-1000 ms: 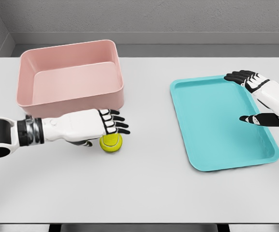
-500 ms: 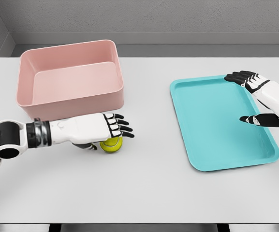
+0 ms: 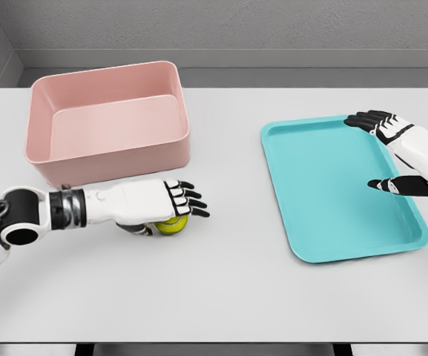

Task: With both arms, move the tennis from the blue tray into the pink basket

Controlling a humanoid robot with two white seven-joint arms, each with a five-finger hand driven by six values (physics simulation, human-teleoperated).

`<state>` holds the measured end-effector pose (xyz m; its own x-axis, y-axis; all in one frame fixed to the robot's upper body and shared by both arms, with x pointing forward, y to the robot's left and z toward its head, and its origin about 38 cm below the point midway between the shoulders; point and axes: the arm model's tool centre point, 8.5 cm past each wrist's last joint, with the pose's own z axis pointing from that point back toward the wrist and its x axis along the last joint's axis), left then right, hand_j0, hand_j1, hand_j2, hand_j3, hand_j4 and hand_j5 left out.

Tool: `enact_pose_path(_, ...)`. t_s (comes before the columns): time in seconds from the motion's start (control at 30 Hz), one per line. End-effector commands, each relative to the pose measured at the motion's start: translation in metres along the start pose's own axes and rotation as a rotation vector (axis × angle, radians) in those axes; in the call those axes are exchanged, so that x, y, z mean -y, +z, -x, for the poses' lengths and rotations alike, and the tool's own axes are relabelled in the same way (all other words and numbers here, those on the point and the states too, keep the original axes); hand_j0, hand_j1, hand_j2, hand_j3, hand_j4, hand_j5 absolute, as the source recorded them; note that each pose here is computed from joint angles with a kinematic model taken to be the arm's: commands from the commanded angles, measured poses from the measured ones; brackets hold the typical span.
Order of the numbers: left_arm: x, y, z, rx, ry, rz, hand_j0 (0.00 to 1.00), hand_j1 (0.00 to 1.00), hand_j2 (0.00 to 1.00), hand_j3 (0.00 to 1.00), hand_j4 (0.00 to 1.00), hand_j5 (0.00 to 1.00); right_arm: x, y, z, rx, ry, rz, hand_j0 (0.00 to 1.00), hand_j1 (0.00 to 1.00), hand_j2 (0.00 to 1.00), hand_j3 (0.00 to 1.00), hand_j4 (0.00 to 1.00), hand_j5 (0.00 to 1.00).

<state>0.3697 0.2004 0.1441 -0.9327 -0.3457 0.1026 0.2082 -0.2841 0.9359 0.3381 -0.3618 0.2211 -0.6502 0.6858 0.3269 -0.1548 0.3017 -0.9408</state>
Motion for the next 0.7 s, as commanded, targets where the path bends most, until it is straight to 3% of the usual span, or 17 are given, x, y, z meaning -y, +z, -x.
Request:
enact_pose_path(0.0, 0.0015, -0.0009, -0.001, 0.004, 0.007, 0.003, 1.0, 1.0, 1.0, 1.0, 1.0, 1.0, 0.0009, 0.0004, 0.0003, 0.0, -0.006, 0.006, 1.0, 1.0, 1.0, 1.0, 1.0, 1.0)
enact_pose_path(0.23, 0.0053, -0.0004, -0.0004, 0.003, 0.01, 0.048, 0.73, 0.73, 0.73, 0.73, 0.73, 0.73, 0.0008, 0.0009, 0.0005, -0.002, -0.007, 0.006, 1.0, 1.0, 1.0, 1.0, 1.0, 1.0)
enact_pose_path(0.4, 0.008, 0.0002, 0.0015, -0.003, 0.014, 0.057, 0.61, 0.61, 0.61, 0.61, 0.61, 0.61, 0.0005, 0.0011, 0.0009, -0.003, -0.008, 0.005, 1.0, 1.0, 1.0, 1.0, 1.0, 1.0)
enact_pose_path(0.67, 0.0094, 0.0003, 0.001, -0.001, 0.02, 0.068, 0.57, 0.57, 0.57, 0.57, 0.57, 0.57, -0.002, 0.0025, 0.0049, -0.014, -0.017, 0.001, 1.0, 1.0, 1.0, 1.0, 1.0, 1.0)
